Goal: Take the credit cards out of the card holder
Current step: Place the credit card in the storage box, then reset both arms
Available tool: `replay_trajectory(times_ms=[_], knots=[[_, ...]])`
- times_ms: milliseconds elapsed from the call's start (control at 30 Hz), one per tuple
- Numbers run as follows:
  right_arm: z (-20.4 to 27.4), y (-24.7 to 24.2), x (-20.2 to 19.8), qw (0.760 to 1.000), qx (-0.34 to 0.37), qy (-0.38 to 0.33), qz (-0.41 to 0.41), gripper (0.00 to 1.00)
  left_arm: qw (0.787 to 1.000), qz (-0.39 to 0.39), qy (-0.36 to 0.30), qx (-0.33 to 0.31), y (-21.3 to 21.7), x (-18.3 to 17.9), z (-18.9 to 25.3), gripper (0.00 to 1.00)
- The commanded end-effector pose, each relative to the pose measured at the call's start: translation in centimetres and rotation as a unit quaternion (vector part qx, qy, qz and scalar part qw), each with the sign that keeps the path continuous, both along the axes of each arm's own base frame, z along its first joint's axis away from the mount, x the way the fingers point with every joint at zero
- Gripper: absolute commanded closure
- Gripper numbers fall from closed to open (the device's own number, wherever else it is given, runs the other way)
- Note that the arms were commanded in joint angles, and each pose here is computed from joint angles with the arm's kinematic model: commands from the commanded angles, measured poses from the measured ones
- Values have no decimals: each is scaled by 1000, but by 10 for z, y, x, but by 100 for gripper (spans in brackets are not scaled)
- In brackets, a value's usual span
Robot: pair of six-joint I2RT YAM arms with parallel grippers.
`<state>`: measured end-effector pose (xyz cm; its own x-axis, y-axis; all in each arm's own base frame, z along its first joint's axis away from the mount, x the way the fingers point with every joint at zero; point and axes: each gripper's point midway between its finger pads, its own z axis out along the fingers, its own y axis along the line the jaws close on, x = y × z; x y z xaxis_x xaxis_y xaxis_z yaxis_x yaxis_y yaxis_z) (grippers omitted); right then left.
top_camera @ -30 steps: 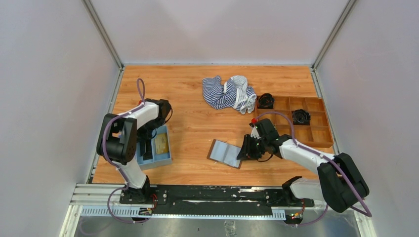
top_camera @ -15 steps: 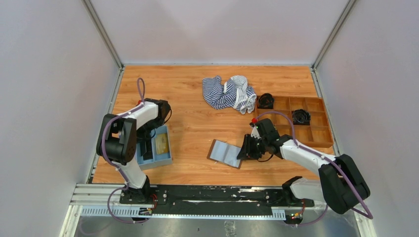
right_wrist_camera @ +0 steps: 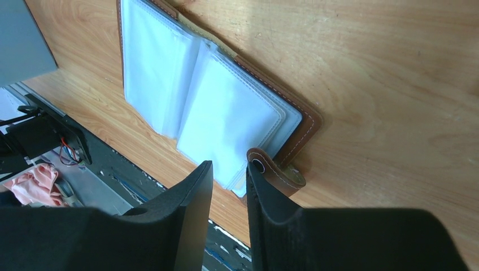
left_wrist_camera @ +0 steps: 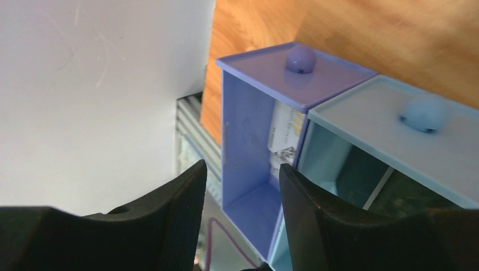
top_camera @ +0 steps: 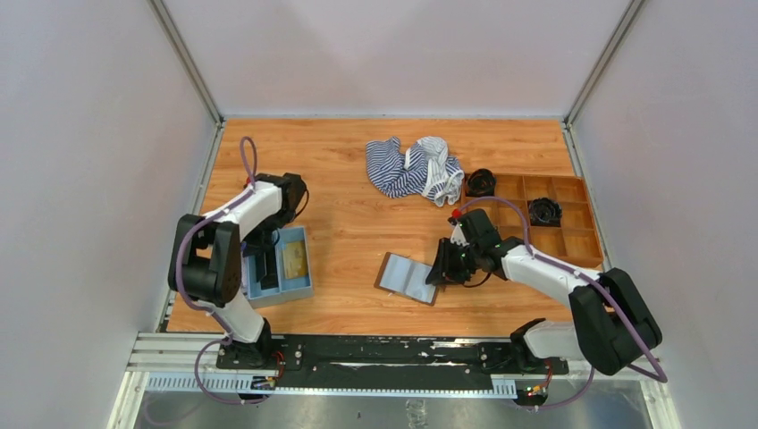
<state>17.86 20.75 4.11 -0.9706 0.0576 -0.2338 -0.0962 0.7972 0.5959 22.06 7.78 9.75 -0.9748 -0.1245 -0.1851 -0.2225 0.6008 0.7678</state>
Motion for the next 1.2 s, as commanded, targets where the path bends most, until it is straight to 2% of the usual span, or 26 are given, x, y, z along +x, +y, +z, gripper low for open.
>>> replay_trajectory(times_ms=[0, 200, 433, 600, 767, 867, 933, 1033, 1167], knots=[[1, 4, 4, 1000, -8, -2, 5, 68, 989, -2, -120, -85, -26, 35, 19, 46], [3, 4, 10, 1000, -8, -10, -4, 68, 962, -40, -217, -161, -46, 48, 76, 48], [0, 3, 12, 1000, -14, -14, -8, 68, 904, -132, -308, -267, -105, 56, 142, 48], [8, 2, 16, 999, -13, -28, -16, 68, 875, -195, -306, -319, -159, 53, 155, 48], [19, -9, 18, 998, -28, -55, -31, 68, 861, -240, -276, -355, -209, 44, 144, 50], [22, -18, 16, 996, -44, -67, -40, 68, 843, -267, -254, -393, -241, 36, 134, 50], [26, -26, 16, 994, -60, -78, -48, 63, 819, -282, -249, -433, -264, 30, 131, 50], [42, -44, 21, 987, -98, -112, -66, 44, 767, -305, -252, -505, -298, 17, 131, 50], [88, -87, 38, 957, -176, -195, -122, 32, 708, -322, -272, -566, -317, 6, 130, 45]])
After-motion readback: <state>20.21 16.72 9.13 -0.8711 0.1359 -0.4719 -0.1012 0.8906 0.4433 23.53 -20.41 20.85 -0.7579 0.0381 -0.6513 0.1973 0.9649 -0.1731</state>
